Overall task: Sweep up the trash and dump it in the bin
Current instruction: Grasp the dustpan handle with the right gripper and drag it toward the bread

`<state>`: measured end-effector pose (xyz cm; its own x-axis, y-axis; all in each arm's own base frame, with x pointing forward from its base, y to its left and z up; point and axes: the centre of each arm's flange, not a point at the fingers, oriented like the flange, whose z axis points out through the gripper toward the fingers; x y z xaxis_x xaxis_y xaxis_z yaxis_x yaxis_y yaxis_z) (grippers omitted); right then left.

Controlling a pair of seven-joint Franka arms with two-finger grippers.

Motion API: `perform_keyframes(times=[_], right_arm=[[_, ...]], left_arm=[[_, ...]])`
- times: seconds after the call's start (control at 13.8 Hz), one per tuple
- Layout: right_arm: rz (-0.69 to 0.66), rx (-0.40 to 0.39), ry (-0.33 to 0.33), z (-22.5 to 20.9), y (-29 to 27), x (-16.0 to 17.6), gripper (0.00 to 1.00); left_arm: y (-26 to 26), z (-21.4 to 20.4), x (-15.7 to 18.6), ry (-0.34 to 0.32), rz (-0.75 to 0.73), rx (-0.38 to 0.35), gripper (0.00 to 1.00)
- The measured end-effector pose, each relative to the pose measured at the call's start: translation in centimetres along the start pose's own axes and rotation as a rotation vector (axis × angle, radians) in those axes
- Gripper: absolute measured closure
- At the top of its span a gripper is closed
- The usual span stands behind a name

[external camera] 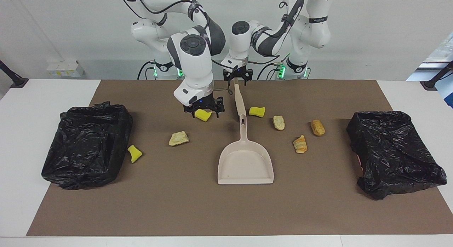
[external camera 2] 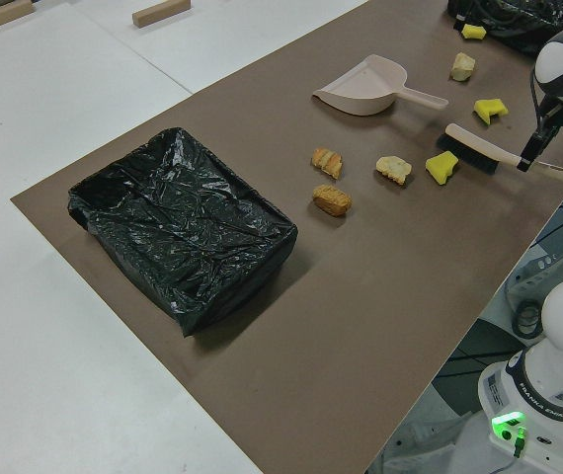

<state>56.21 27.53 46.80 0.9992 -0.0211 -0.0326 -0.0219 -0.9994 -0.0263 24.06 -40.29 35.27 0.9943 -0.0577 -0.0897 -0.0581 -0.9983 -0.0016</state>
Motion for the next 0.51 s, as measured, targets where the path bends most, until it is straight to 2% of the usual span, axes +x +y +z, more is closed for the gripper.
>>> perform_keyframes(times=[0.07,0.29,0.51], right_arm=[[0.000,0.000,0.000,0.1,0.0,0.0,0.00],[-0.007,0.003,0.006,1.0,-0.5,-0.3,0.00],[-0.011,0.003,0.007,1.3,-0.7,-0.4,0.00]], left_arm=[[-0.1,0.1,0.0,-0.004,-0.003,0.001,0.20],[-0.1,0.3,-0.1,-0.014,-0.012,-0.004,0.31],[-0.1,0.3,-0.2,-0.025,-0.021,-0.010,0.34]])
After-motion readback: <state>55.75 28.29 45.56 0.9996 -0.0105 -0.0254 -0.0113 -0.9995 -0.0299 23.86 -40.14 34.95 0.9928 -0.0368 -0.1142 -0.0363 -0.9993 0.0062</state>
